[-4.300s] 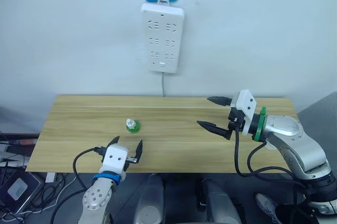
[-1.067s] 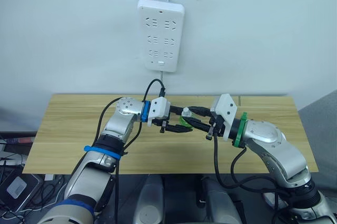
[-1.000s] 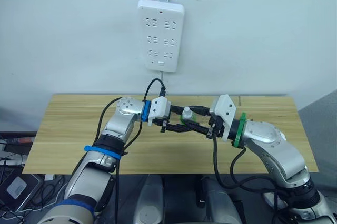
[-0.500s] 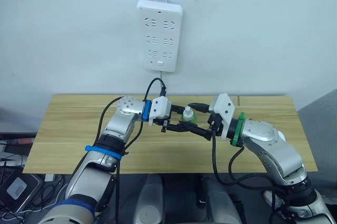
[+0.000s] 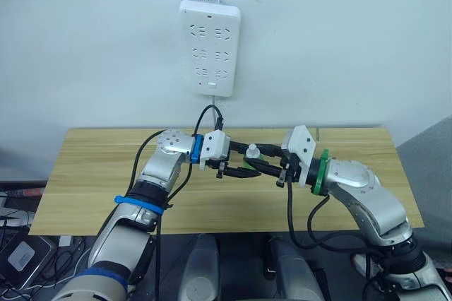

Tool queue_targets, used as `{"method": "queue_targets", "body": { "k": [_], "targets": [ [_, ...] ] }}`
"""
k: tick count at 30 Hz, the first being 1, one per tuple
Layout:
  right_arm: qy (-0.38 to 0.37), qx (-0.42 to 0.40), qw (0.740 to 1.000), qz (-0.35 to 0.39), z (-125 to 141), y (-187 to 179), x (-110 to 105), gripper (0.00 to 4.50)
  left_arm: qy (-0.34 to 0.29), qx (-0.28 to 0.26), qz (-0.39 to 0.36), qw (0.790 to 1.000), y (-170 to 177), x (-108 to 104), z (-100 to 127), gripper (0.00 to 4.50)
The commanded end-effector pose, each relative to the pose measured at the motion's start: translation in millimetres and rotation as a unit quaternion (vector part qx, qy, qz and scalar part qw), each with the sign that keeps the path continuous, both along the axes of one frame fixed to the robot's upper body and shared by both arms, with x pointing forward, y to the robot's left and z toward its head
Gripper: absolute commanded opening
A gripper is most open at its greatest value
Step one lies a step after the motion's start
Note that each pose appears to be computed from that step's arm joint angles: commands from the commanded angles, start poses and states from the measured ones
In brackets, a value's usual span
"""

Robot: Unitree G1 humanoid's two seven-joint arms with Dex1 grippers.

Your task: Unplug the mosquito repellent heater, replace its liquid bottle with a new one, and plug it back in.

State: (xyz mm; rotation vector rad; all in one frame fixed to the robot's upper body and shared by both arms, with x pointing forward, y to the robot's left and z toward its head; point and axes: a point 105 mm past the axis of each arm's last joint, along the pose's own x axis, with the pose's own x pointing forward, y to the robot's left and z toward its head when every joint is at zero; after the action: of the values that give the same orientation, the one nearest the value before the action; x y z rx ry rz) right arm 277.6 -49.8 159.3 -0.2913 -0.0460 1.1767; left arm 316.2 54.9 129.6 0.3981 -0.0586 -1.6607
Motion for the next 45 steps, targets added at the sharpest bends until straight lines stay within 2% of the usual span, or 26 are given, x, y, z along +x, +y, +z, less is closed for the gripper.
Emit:
{"method": "queue_targets", "body": {
  "k": [1,5,10,15,20,24,27,32,36,40,45],
  "targets": [
    [-0.026,-0.010,0.990,0.138,10.3,16.3,-23.0,1.12,-0.028,0.002,-0.076,0.997,-3.2,-25.7,4.0,2.24],
    [-0.011,-0.041,0.961,0.274,8.6,18.0,-35.1,1.12,-0.029,0.028,-0.133,0.990,2.2,-46.7,-0.5,2.24],
    [-0.024,-0.066,0.940,0.332,8.7,17.5,-25.1,1.12,-0.030,0.048,-0.146,0.988,8.5,-50.0,-1.1,2.24],
    [-0.032,-0.077,0.943,0.323,11.5,9.3,-13.1,2.77,-0.024,0.052,-0.139,0.989,13.8,-48.9,-5.1,2.24],
    [-0.030,-0.104,0.956,0.273,6.8,-22.0,-15.4,4.47,-0.028,0.040,-0.106,0.993,14.5,-37.4,-3.3,2.24],
    [0.003,-0.108,0.979,0.175,-5.9,-43.4,-26.9,4.47,-0.026,0.022,-0.056,0.998,12.4,-24.3,-4.7,2.24],
    [0.005,-0.060,0.994,0.094,-4.1,-31.7,-29.8,4.47,-0.023,0.008,-0.022,0.999,10.0,-17.5,-4.1,2.24],
    [-0.010,-0.021,1.000,0.005,-0.2,-12.1,-22.9,4.47,-0.023,0.005,-0.002,1.000,10.2,-13.5,-4.4,2.24],
    [-0.007,0.014,0.999,-0.038,2.2,4.7,-20.4,4.47,-0.021,0.005,0.000,1.000,9.4,-13.7,-3.9,2.24],
    [0.001,0.033,0.998,-0.048,3.7,12.5,-21.8,4.47,-0.021,0.007,-0.004,1.000,8.7,-13.9,-3.6,2.24],
    [0.003,0.042,0.998,-0.049,6.6,14.6,-21.0,2.86,-0.021,0.006,-0.007,1.000,6.0,-13.0,-2.0,2.24]
  ]
}}
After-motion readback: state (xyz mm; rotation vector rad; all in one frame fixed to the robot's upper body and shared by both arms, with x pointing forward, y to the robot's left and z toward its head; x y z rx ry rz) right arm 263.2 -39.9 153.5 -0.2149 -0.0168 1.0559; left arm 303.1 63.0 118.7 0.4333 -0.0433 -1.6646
